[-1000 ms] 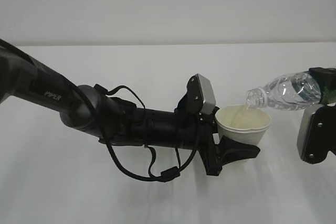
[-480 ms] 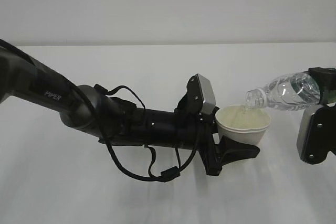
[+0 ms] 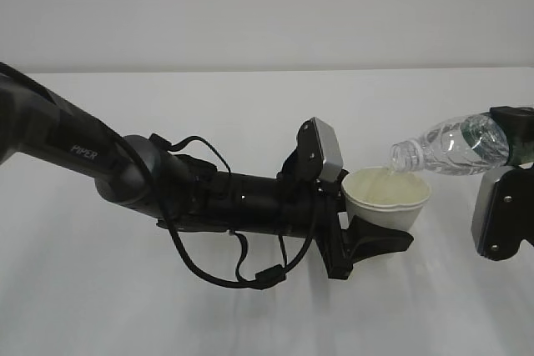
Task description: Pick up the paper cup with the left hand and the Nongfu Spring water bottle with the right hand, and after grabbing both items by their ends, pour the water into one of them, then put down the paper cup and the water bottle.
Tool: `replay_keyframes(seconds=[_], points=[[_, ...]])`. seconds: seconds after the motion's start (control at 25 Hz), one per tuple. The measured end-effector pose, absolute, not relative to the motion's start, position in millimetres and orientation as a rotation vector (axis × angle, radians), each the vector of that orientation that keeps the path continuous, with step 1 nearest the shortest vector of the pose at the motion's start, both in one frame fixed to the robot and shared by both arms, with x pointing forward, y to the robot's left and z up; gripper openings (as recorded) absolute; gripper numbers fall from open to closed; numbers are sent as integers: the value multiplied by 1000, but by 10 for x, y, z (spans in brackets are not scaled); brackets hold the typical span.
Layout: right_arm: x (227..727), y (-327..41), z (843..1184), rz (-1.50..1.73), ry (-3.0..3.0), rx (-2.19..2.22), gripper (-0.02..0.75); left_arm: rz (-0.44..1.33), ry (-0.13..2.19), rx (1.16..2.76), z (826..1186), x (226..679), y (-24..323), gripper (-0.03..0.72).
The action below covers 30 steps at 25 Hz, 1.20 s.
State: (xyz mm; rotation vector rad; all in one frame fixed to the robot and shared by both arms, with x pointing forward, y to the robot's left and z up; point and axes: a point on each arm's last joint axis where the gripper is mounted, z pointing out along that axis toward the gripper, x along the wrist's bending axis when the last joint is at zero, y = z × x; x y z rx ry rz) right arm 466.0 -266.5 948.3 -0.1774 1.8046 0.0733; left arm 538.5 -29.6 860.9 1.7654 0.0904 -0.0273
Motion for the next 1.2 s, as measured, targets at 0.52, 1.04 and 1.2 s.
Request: replay_keyframes(seconds=[0.52, 1.04, 1.2], points=[[4660, -2665, 9483, 66, 1804, -186, 456, -27, 90, 1765, 8609, 5385, -296, 438], [4659, -2664, 9480, 49, 1804, -212, 455, -26, 94, 1764, 8610, 5388, -296, 438], [4658, -2664, 9476, 49, 1808, -212, 456, -26, 94, 1764, 8610, 5388, -296, 438]])
